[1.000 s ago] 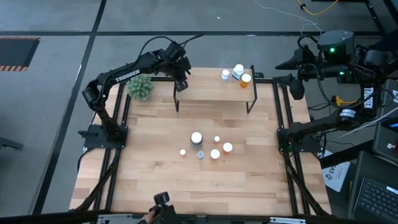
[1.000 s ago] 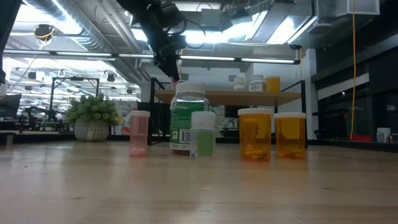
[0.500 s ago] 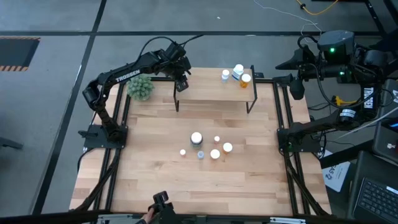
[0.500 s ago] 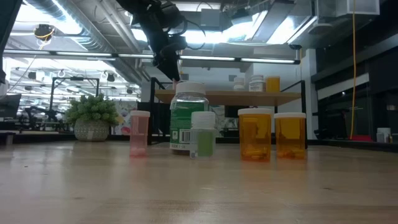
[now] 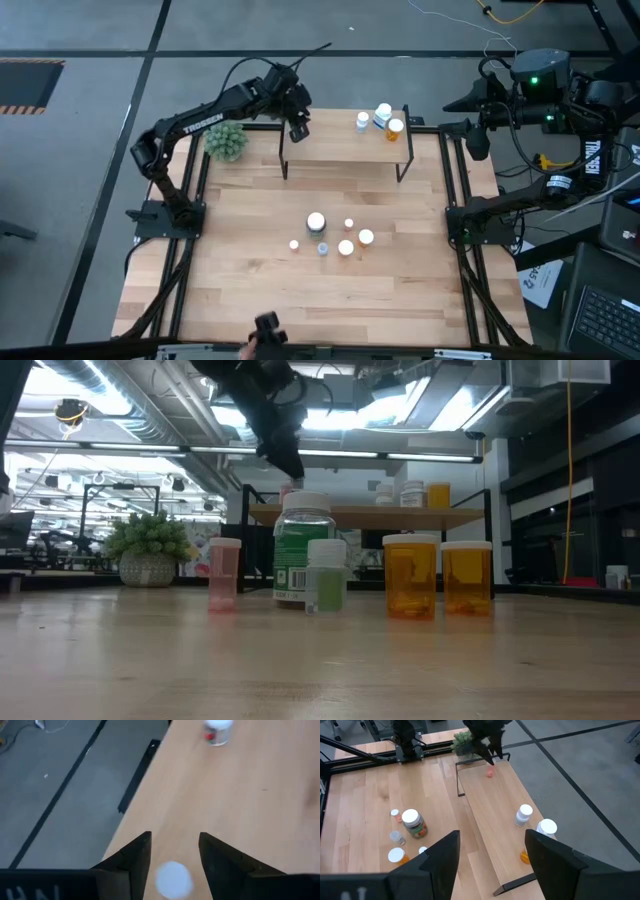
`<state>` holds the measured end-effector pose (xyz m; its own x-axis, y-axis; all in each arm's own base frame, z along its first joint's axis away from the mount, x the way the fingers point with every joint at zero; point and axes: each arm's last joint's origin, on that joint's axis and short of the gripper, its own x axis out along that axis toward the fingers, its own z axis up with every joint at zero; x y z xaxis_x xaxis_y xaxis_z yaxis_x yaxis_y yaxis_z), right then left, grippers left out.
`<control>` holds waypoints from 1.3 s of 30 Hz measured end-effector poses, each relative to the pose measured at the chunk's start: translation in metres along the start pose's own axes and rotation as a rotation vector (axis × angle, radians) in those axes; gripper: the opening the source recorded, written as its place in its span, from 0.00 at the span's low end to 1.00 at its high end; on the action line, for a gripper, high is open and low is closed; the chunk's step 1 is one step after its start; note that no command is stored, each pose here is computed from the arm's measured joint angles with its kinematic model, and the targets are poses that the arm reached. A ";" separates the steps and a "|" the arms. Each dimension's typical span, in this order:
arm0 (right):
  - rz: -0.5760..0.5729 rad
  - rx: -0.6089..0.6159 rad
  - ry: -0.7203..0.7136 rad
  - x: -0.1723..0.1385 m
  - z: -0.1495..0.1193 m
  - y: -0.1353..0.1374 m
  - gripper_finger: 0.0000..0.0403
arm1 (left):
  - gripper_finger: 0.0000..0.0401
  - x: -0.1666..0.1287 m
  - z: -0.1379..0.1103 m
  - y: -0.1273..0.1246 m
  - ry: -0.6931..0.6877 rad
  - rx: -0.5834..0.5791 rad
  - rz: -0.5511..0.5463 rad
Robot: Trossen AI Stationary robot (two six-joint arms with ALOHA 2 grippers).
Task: Pick and place medicine bottles onto shelf by color
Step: Put the right orange pill bottle on the shelf aligned with the other orange pill bottle
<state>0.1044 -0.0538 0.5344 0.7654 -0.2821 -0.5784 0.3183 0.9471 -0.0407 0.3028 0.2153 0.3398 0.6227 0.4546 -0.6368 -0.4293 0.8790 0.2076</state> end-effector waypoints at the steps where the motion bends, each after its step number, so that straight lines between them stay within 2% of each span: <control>1: 0.000 0.000 0.000 0.000 0.000 0.000 0.56 | 0.40 -0.005 0.001 -0.006 0.003 0.011 -0.020; 4: 0.000 0.000 0.000 0.000 0.000 0.000 0.56 | 0.39 -0.030 0.001 -0.032 0.038 0.028 -0.151; 8: 0.007 0.002 0.016 0.004 -0.001 0.000 0.56 | 0.39 -0.072 0.003 -0.079 0.047 0.076 -0.332; 13: 0.109 0.039 0.130 0.035 -0.009 -0.001 0.56 | 0.39 -0.109 -0.001 -0.134 0.062 0.147 -0.461; 16: 0.143 0.105 0.198 0.067 -0.014 0.000 0.56 | 0.39 -0.121 -0.004 -0.160 0.082 0.138 -0.453; 18: 0.118 0.135 0.242 0.092 -0.019 0.003 0.56 | 0.39 -0.127 -0.009 -0.174 0.113 0.151 -0.430; 20: 0.103 0.127 0.283 0.115 -0.027 0.009 0.56 | 0.39 -0.132 -0.016 -0.185 0.159 0.182 -0.421; 23: 0.142 0.101 0.341 0.144 -0.041 0.025 0.56 | 0.39 -0.138 -0.026 -0.197 0.225 0.226 -0.416; 26: 0.176 0.070 0.361 0.170 -0.055 0.045 0.56 | 0.39 -0.141 -0.032 -0.209 0.222 0.252 -0.413; 28: 0.155 0.043 0.379 0.187 -0.068 0.059 0.56 | 0.39 -0.138 -0.041 -0.215 0.249 0.279 -0.406; 33: 0.025 -0.116 0.440 0.218 -0.113 0.093 0.56 | 0.39 -0.127 -0.062 -0.224 0.325 0.322 -0.393; 39: 0.099 -0.167 0.439 0.230 -0.153 0.134 0.56 | 0.39 -0.130 -0.069 -0.221 0.326 0.345 -0.397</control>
<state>0.2376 0.0318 0.2710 0.4674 -0.1323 -0.8741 0.1346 0.9879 -0.0776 0.2716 -0.0484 0.3251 0.4364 0.0637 -0.8975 0.0648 0.9927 0.1019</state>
